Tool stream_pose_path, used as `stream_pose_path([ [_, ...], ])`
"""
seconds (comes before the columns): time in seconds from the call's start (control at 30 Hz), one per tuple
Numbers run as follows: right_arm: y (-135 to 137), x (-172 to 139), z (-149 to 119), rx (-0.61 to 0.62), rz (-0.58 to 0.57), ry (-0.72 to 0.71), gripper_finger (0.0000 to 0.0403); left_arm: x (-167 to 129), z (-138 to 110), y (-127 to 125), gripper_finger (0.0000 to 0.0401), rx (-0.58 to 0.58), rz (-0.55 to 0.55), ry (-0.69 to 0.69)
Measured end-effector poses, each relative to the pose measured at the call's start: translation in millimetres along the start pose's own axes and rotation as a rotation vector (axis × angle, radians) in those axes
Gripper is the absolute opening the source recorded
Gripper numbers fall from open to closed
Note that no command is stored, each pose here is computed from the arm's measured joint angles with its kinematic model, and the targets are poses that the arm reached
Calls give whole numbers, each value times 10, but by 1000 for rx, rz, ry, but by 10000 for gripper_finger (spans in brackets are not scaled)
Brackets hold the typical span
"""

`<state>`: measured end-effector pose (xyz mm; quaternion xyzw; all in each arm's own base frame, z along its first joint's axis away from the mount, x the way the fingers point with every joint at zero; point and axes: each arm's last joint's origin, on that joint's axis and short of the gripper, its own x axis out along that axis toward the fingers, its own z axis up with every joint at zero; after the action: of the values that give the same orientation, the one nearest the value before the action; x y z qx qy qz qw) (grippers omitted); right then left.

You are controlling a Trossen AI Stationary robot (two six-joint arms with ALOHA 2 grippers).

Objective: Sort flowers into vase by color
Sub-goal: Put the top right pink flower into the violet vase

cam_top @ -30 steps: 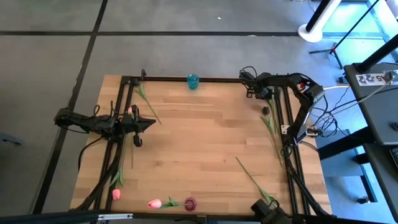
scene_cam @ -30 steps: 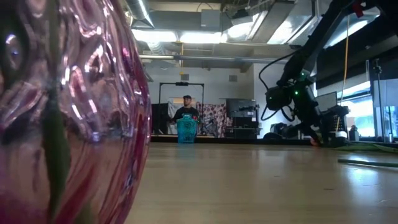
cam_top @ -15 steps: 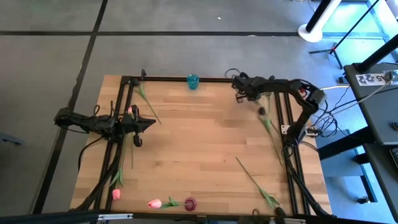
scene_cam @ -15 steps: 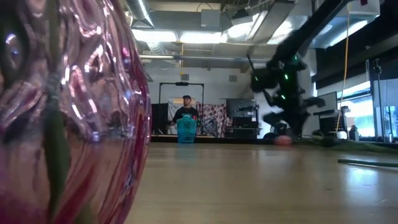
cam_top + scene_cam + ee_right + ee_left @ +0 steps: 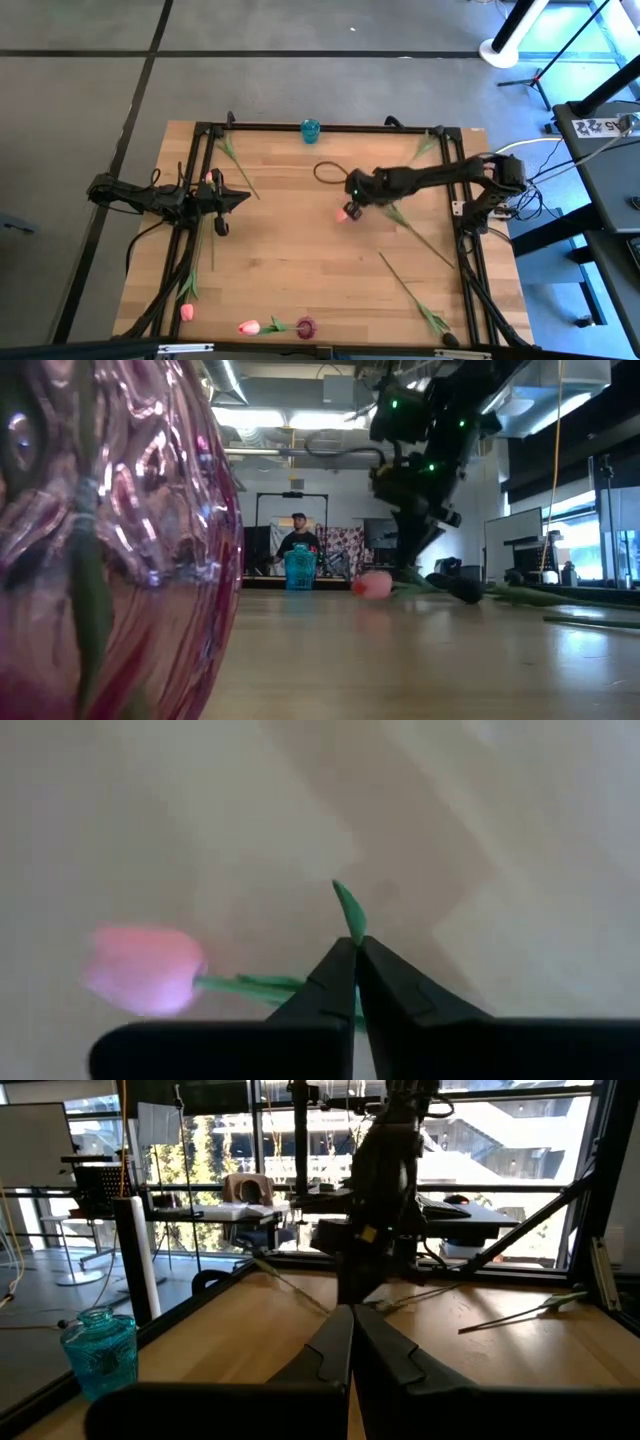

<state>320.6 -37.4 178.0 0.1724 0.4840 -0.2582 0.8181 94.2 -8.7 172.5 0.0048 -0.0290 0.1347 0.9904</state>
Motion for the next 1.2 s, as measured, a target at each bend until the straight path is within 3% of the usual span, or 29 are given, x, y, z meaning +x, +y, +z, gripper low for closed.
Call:
stream_pose_path([
  [0.13,174,-68,-28,-54,81,0,34,0,1,0,4,0,1,0],
  [0.27,277,-146,-22,-246,111,3,90,0,-1,0,4,0,0,0],
  [0.4,360,-238,-18,-571,128,9,139,0,-1,0,4,0,1,0],
  [0.5,379,-241,-68,-942,133,14,151,0,-1,0,4,0,0,0],
  [0.57,392,-217,-58,-1075,136,-7,149,0,-1,0,4,0,0,0],
  [0.87,161,192,73,-1058,73,48,132,0,0,0,4,0,0,0],
  [1.0,87,255,104,-1014,138,63,132,0,0,0,4,0,0,0],
  [1.2,18,429,132,-1065,126,66,131,0,-1,0,4,0,0,0],
])
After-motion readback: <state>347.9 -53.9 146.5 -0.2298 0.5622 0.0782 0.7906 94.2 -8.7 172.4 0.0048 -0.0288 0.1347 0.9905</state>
